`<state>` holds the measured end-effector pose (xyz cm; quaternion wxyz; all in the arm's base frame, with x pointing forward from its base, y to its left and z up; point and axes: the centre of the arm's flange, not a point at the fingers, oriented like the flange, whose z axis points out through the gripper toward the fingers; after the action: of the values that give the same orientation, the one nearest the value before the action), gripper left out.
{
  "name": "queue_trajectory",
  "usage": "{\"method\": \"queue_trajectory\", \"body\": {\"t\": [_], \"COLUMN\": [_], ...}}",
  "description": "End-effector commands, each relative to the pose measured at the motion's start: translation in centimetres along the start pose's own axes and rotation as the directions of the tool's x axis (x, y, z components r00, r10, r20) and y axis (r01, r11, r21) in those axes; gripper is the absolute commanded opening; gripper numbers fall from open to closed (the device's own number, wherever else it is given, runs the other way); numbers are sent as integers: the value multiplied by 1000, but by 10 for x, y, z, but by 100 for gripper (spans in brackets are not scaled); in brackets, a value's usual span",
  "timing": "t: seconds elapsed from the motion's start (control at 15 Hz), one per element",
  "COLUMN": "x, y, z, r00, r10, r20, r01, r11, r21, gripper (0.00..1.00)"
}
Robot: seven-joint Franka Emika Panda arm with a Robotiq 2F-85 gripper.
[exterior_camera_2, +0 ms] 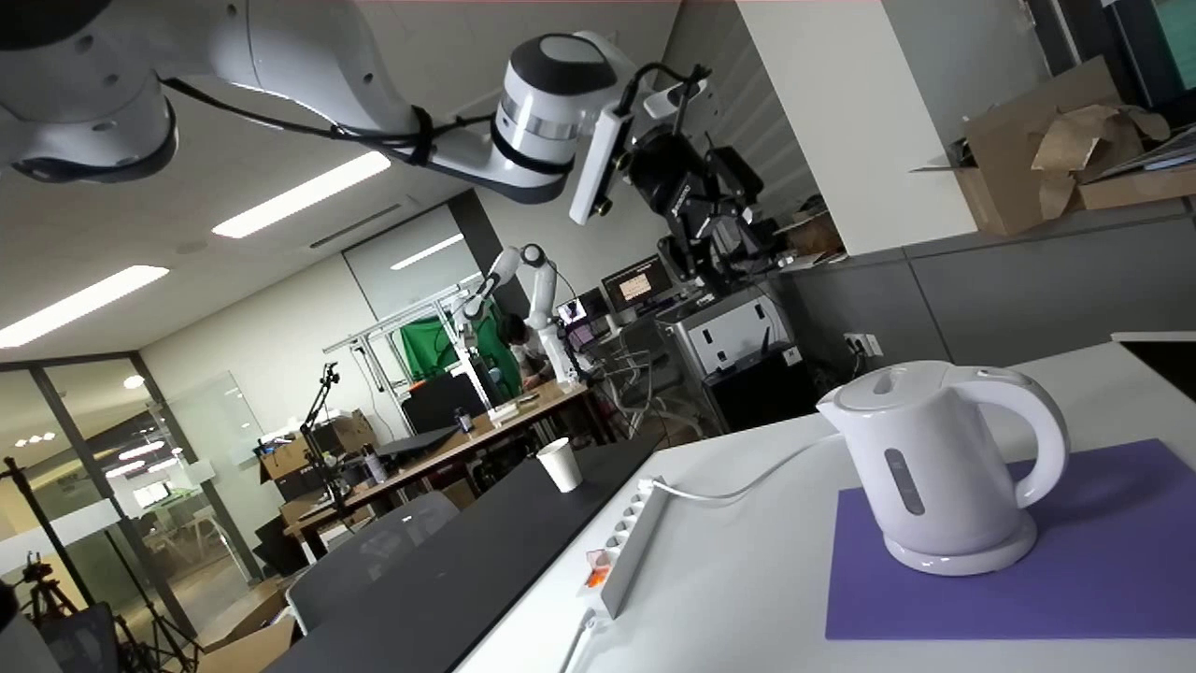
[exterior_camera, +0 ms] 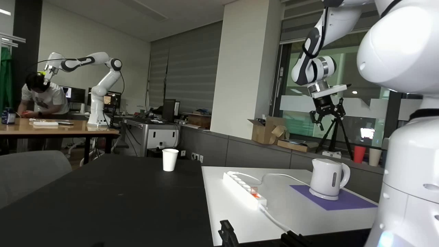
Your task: Turn on the white kettle
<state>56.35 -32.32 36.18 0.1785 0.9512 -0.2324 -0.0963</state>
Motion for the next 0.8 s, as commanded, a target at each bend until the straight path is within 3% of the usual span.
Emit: {"method": "queue_trajectory", "body": {"t": [0.0, 0.27, 0.33, 0.73], "x": [-41, -60, -38, -40], "y": [-15, -34, -34, -37], "z": [-10, -11, -7, -4], "r00": [987, 960, 971, 969], "r10": [-156, -267, -229, -236], "r20": [38, 78, 65, 72], "r01": [157, 270, 231, 238], "r11": [988, 962, 973, 971], "r21": [-13, -27, -18, -15], "gripper": [100, 100, 100, 100]}}
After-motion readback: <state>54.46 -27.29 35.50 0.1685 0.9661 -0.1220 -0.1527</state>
